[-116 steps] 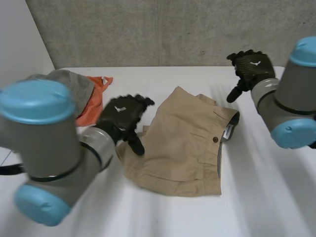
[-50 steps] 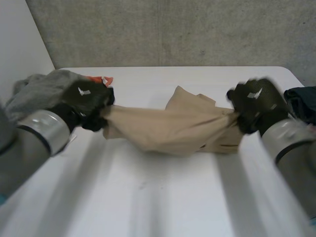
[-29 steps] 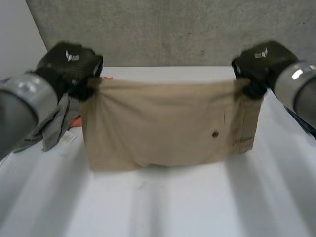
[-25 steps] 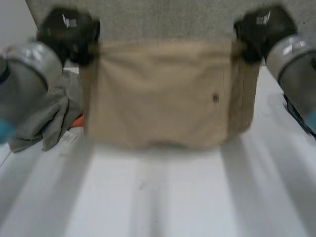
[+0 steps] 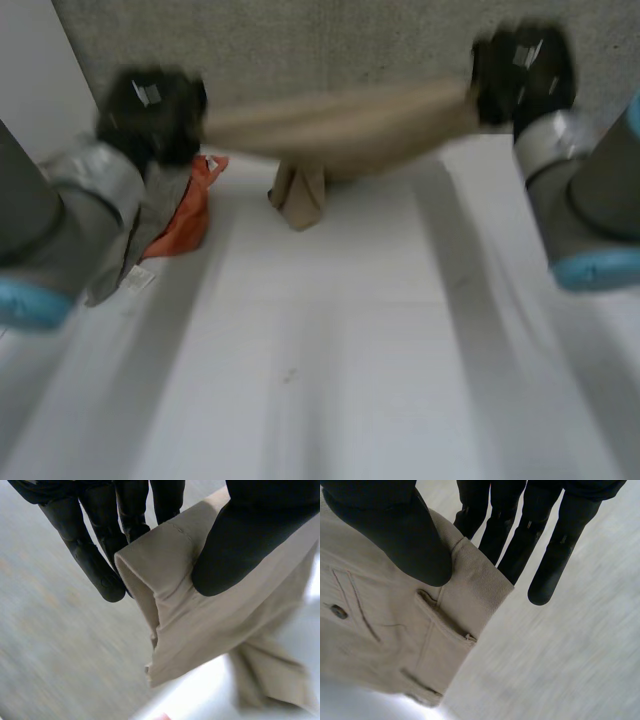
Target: Fold the laundry.
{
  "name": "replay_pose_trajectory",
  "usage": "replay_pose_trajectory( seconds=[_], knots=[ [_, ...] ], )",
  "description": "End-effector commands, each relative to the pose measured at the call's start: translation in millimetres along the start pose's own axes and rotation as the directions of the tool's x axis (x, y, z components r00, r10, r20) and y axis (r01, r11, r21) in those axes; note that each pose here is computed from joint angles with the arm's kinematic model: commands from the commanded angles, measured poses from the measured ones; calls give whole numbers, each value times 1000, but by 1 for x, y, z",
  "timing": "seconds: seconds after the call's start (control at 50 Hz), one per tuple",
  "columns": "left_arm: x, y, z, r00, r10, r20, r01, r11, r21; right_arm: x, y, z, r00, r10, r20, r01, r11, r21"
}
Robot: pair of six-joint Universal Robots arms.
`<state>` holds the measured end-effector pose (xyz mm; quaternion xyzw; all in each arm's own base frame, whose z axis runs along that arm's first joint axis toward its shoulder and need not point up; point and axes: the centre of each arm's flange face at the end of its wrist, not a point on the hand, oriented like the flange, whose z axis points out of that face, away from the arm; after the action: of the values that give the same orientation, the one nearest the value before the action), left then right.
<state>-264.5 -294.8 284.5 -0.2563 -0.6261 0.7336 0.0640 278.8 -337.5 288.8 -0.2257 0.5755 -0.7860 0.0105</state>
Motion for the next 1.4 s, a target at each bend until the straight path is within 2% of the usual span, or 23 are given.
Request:
replay_pose_trajectory(
  seconds=[0.02,0.06,0.14,0.3,0.36,0.44,0.46,0.52,0.54,0.6,0.7,0.76,0.84,0.86,0.94,0.98,1.02,1.2,1.24,1.34,1.36,1.4],
  knots=[
    [57,91,-42,980,16,-197,-60,974,-219,-36,97,-48,988,-32,151,77,950,-303],
    [68,112,-54,970,37,-241,-106,955,-278,-42,114,-65,979,-63,194,131,924,-359],
    [75,120,-73,957,63,-282,-158,931,-330,-45,123,-86,965,-98,244,194,892,-408],
    [72,84,-113,948,59,-311,-168,926,-339,-27,88,-116,940,-146,309,281,846,-454],
    [71,71,-130,943,52,-330,-174,919,-353,-18,74,-133,920,-150,362,330,797,-506],
    [73,59,-152,929,37,-369,-190,902,-388,-10,61,-157,883,-121,454,398,707,-585],
    [74,55,-160,923,29,-384,-197,892,-406,-7,56,-167,864,-103,493,427,669,-608],
    [75,51,-172,912,17,-411,-216,869,-445,-3,50,-178,836,-76,543,466,622,-630],
    [74,49,-179,904,10,-426,-235,846,-479,-1,46,-184,818,-61,571,488,599,-635],
    [74,47,-189,888,8,-459,-278,805,-524,0,39,-191,792,-48,608,515,588,-624],
    [68,26,-198,841,27,-541,-379,743,-552,3,17,-192,742,-90,664,565,619,-546],
    [64,6,-195,831,53,-553,-398,752,-526,8,-3,-185,740,-150,656,570,656,-494],
    [46,-45,-177,886,140,-441,-333,855,-398,23,-41,-168,798,-238,554,520,735,-434],
    [37,-64,-169,912,158,-379,-296,892,-340,29,-57,-161,831,-245,500,478,775,-414],
    [23,-98,-156,949,154,-275,-221,947,-232,42,-86,-150,899,-216,380,365,851,-379],
    [19,-105,-153,954,152,-257,-209,954,-213,43,-92,-147,914,-193,357,330,866,-376],
    [18,-104,-145,955,145,-257,-207,950,-232,43,-90,-143,922,-166,351,305,869,-390],
    [32,-31,-81,947,85,-310,-223,868,-444,16,-27,-105,893,-134,430,352,803,-481],
    [33,-22,-68,949,84,-303,-219,867,-447,12,-17,-96,894,-143,424,359,795,-489],
    [34,-13,-19,967,138,-214,-205,922,-328,0,-4,-61,916,-208,344,353,825,-441],
    [28,-19,2,976,166,-139,-196,951,-238,0,-6,-43,931,-237,278,335,857,-391],
    [17,-34,21,982,182,-39,-186,974,-133,3,-13,-24,946,-257,196,309,894,-324]
  ],
)
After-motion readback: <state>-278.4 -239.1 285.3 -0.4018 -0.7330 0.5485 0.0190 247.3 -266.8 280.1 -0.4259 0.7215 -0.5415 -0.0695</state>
